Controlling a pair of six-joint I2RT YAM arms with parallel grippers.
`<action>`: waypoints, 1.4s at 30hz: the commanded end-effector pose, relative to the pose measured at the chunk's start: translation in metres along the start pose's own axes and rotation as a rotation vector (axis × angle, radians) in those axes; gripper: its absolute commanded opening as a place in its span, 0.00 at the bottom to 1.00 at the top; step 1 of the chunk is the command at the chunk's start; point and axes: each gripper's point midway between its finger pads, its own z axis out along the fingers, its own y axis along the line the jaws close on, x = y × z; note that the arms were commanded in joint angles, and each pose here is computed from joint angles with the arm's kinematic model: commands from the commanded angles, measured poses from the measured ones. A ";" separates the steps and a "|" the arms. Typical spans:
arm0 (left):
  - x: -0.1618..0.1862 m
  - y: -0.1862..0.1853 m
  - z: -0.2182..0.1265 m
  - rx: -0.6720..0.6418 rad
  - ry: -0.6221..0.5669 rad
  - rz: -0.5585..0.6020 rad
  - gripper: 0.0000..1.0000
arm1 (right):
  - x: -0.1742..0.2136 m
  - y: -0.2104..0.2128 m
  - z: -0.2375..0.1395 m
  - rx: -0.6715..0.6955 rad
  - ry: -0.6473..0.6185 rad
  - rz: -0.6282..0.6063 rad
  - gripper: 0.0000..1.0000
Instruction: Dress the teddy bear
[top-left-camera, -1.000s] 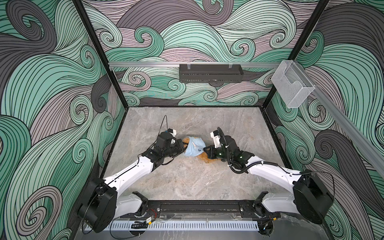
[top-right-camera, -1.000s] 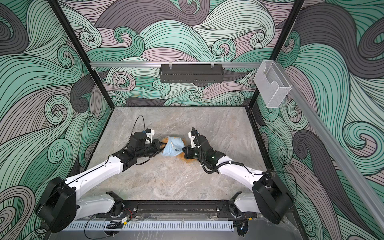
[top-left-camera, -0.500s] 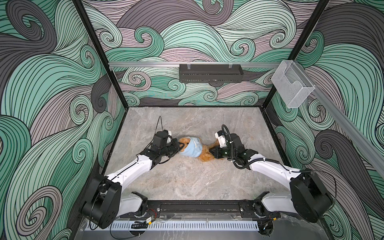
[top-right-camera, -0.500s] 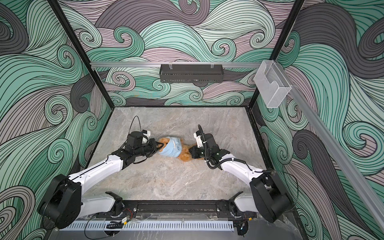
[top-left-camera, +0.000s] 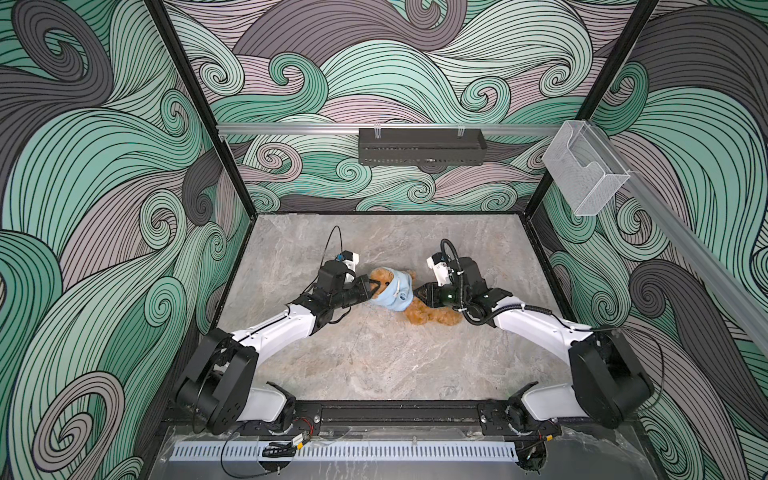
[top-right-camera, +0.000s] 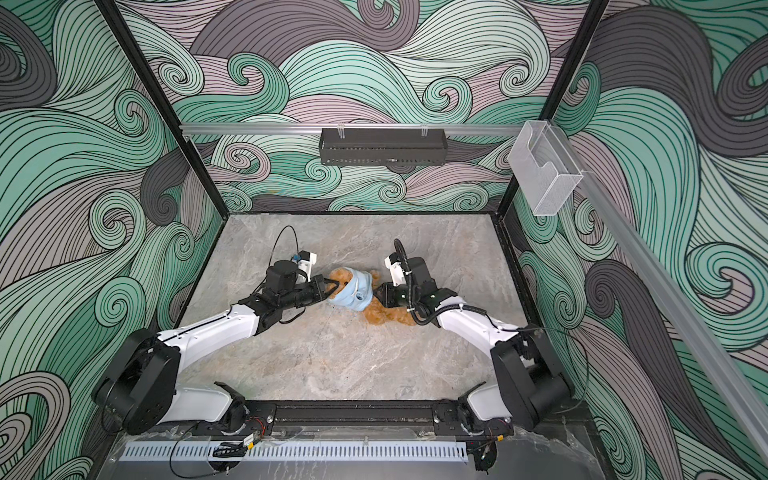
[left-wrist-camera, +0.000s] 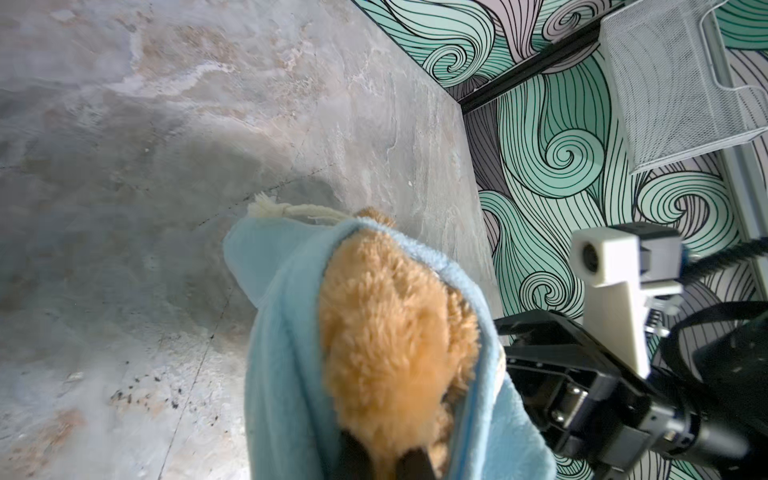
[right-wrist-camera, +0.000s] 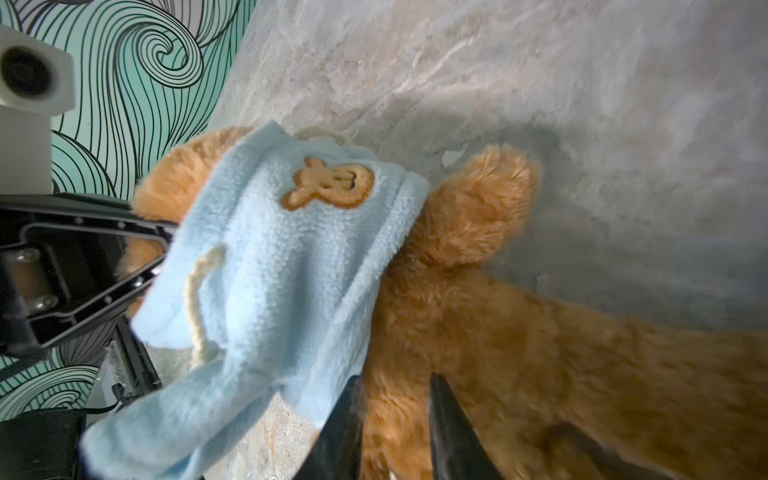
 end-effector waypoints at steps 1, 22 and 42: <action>-0.001 -0.008 0.010 0.017 0.011 0.009 0.11 | 0.034 -0.015 0.016 0.040 0.041 0.087 0.24; 0.032 0.000 0.038 0.051 0.306 -0.240 0.69 | 0.102 -0.044 0.020 0.175 0.042 -0.187 0.09; -0.027 -0.053 0.025 0.285 -0.070 0.275 0.00 | 0.014 0.014 -0.050 -0.119 -0.090 -0.088 0.47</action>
